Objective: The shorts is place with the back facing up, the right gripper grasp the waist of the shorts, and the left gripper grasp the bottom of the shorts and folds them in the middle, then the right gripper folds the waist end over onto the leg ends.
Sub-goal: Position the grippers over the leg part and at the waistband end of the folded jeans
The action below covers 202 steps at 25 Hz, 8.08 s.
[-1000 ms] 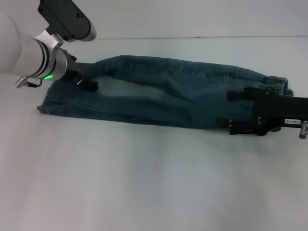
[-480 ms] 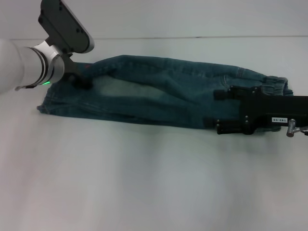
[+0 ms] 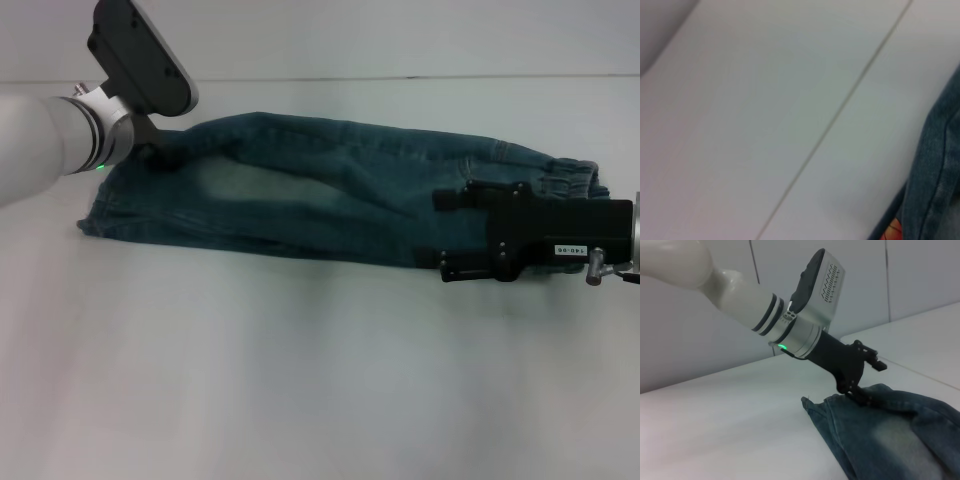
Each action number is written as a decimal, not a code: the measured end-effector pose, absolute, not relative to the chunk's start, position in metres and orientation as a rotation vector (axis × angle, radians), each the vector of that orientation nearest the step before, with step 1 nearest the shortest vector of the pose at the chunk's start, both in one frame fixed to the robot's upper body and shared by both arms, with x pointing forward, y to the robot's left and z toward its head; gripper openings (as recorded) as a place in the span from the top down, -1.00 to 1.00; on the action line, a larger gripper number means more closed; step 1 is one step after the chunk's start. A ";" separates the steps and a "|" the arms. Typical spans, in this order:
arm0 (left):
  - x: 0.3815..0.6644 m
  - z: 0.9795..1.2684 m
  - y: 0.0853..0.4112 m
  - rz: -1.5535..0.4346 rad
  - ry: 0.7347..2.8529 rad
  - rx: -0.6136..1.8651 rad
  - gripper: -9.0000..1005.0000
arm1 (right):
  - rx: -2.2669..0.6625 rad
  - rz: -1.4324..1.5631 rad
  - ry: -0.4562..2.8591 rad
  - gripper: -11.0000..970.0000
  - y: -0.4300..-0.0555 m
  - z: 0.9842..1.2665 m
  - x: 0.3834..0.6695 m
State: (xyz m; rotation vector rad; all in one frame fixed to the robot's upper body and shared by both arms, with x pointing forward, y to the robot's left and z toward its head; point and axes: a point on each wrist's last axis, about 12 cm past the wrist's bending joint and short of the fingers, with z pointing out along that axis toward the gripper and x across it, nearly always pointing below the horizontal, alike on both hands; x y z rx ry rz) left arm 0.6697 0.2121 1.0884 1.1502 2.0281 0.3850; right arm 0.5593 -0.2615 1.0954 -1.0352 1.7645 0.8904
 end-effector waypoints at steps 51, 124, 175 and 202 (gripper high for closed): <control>0.686 1.105 0.187 0.465 1.835 1.116 -0.64 | -1.047 0.897 1.765 -0.89 -0.264 1.094 0.556; 0.629 1.111 0.213 0.208 2.224 1.388 0.65 | -1.043 0.911 1.776 -0.89 -0.271 1.094 0.549; 0.628 1.112 0.204 0.193 2.269 1.453 0.20 | -1.067 0.923 1.762 -0.89 -0.268 1.094 0.548; 0.636 1.107 0.193 0.238 2.247 1.532 -0.03 | -1.072 0.920 1.763 -0.89 -0.266 1.093 0.549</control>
